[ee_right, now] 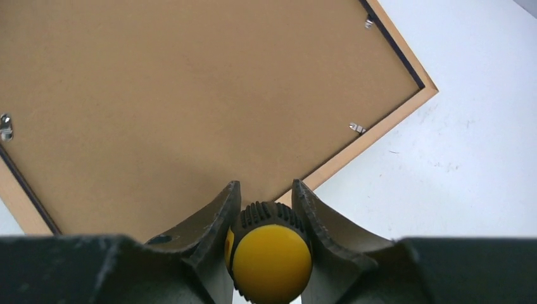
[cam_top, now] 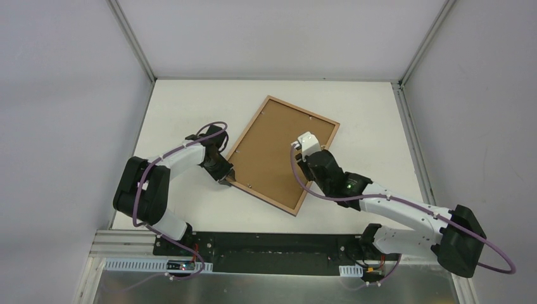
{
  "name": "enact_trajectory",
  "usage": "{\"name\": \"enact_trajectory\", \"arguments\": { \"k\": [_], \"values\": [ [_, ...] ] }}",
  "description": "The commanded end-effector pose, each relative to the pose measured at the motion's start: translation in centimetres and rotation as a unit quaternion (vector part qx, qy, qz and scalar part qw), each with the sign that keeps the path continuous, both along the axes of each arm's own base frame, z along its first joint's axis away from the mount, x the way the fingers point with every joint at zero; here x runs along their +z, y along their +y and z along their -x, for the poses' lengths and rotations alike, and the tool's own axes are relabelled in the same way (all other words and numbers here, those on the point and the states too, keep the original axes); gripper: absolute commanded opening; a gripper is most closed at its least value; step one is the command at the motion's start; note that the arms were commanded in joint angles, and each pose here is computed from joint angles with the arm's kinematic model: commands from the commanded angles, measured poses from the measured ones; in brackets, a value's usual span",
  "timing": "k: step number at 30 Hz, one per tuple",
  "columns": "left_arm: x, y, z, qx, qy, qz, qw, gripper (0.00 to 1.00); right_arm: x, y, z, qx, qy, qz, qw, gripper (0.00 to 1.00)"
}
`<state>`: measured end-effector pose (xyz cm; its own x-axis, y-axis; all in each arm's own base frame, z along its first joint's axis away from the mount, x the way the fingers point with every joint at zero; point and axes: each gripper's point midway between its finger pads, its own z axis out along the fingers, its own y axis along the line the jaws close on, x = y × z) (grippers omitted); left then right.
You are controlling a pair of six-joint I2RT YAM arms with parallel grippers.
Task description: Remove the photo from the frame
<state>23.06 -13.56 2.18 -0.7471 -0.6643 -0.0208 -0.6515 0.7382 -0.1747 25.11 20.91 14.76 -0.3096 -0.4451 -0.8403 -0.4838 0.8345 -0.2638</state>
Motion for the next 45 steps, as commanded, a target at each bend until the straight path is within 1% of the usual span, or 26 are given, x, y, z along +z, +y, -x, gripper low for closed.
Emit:
{"name": "enact_trajectory", "arguments": {
  "k": [1,4,6,7,11,15,18,20,24,26,27,29,32,35,38,42,45],
  "values": [
    [-2.6,2.3,4.0,-0.046,0.071,-0.055,0.995,0.0,0.5,-2.1,-0.5,-0.066,0.008,-0.019,0.998,0.0],
    [-2.0,2.5,3.4,-0.058,0.058,-0.062,0.995,0.0,4.0,-3.0,-0.8,-0.105,0.018,-0.077,0.991,0.0],
    [-1.7,3.0,3.0,-0.068,0.048,-0.077,0.994,0.0,5.6,-4.1,-1.2,-0.133,0.021,-0.1,0.986,0.0],
    [-1.6,3.2,2.8,-0.075,0.046,-0.081,0.993,0.0,5.8,-4.6,-1.2,-0.143,0.027,-0.099,0.984,0.0],
    [-1.4,4.5,2.2,-0.107,0.048,-0.109,0.987,0.0,5.5,-6.7,-1.4,-0.183,0.048,-0.091,0.978,0.0],
    [-0.7,5.7,1.0,-0.129,0.037,-0.13,0.982,0.0,4.5,-8.0,-2.1,-0.221,0.097,-0.129,0.962,0.0],
    [0.3,6.3,-0.3,-0.14,0.023,-0.138,0.98,0.0,4.0,-8.5,-2.8,-0.241,0.119,-0.134,0.954,0.0],
    [0.8,6.1,-0.9,-0.143,0.017,-0.132,0.981,0.01,3.6,-8.6,-3.1,-0.242,0.134,-0.128,0.953,0.0],
    [1.9,5.3,-0.8,-0.123,0.01,-0.11,0.986,0.4,3.5,-8.8,-3.8,-0.244,0.131,-0.115,0.954,0.0],
    [2.6,4.7,-0.5,-0.108,-0.002,-0.091,0.99,0.55,3.5,-8.7,-3.7,-0.244,0.137,-0.114,0.953,0.0],
    [3.0,4.4,-0.3,-0.099,-0.008,-0.08,0.992,0.6,3.5,-8.5,-3.7,-0.242,0.14,-0.118,0.953,0.0],
    [3.5,3.2,0.5,-0.081,-0.014,-0.041,0.996,0.68,3.5,-8.1,-3.5,-0.228,0.146,-0.124,0.955,0.0],
    [4.3,1.3,1.7,-0.058,-0.031,0.019,0.998,0.73,4.7,-5.8,-2.6,-0.135,0.141,-0.152,0.969,0.0],
    [4.5,-0.3,3.0,-0.033,-0.038,0.067,0.996,0.75,6.1,-4.8,-2.7,-0.078,0.094,-0.171,0.978,0.0],
    [4.3,-1.5,4.1,-0.01,-0.036,0.101,0.994,0.76,5.5,-4.4,-2.8,-0.047,0.094,-0.144,0.984,0.0],
    [3.2,-2.9,4.8,0.0,-0.029,0.114,0.993,0.7,4.8,-4.3,-3.2,-0.036,0.092,-0.125,0.987,0.0],
    [2.2,-4.3,4.8,0.004,-0.026,0.13,0.991,0.6,4.3,-4.4,-3.6,-0.043,0.095,-0.121,0.987,0.0]
  ]
}}
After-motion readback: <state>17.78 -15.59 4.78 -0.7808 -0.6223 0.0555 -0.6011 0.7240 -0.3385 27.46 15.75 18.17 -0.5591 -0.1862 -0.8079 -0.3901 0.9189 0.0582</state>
